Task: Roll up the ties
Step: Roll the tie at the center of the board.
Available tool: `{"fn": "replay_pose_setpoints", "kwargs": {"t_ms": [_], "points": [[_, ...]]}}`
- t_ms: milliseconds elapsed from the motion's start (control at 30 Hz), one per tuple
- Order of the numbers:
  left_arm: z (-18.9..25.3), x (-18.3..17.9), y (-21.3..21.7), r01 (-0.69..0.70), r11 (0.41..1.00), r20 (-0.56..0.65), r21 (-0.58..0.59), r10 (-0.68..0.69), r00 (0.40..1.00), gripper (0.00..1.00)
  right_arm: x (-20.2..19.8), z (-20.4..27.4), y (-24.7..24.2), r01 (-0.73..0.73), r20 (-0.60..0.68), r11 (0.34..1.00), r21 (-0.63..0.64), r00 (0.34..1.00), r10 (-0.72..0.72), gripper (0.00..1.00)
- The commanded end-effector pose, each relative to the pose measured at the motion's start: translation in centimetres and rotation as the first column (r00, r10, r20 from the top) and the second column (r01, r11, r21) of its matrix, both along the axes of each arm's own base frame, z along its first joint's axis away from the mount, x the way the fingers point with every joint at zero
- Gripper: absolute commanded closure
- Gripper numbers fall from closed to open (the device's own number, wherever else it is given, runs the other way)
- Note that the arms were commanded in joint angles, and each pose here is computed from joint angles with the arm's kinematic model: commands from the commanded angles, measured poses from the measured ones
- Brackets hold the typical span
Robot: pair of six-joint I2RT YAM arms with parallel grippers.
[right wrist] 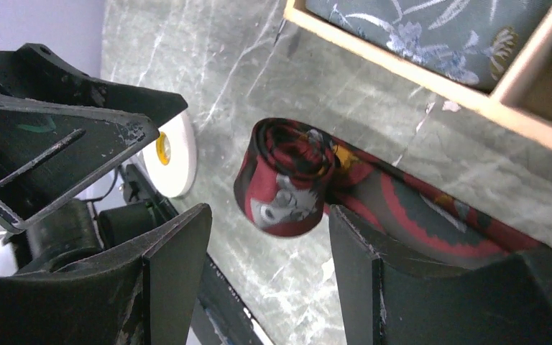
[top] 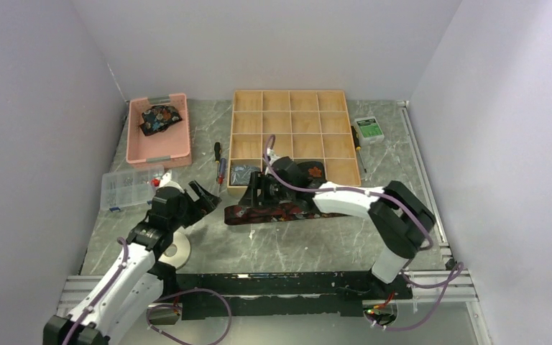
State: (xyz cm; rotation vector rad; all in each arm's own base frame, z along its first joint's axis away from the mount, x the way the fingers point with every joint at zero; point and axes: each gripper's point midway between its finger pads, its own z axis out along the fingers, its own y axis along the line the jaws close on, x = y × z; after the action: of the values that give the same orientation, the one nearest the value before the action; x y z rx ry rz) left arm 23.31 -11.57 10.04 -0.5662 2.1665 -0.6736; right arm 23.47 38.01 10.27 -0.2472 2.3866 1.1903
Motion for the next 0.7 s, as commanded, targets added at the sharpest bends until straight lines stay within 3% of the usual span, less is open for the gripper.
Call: {"fn": "replay_pose_setpoints", "kwargs": {"t_ms": [0,267,433,667], "points": [[1.0,1.0,-1.3,0.075,0.981,0.036,-0.18,-0.07,0.997,0.07,0.6,-0.7,1.7,-0.008,-0.026,0.999,-0.053,1.0,0.007,0.35],[-0.3,1.5,-1.5,0.115,0.965,0.026,-0.236,-0.112,0.993,0.07,0.7,-3.8,2.2,-0.021,-0.074,0.993,-0.116,0.997,0.012,0.4],[-1.2,0.8,-2.4,0.18,0.95,0.019,-0.255,-0.181,0.983,0.09,0.4,-5.9,0.3,0.014,-0.097,0.989,-0.15,0.995,-0.029,0.51],[-2.6,0.3,-3.8,0.263,0.915,0.004,-0.305,-0.275,0.961,0.13,0.0,-6.5,0.0,0.002,-0.108,0.996,-0.087,0.994,-0.011,0.66]]}}
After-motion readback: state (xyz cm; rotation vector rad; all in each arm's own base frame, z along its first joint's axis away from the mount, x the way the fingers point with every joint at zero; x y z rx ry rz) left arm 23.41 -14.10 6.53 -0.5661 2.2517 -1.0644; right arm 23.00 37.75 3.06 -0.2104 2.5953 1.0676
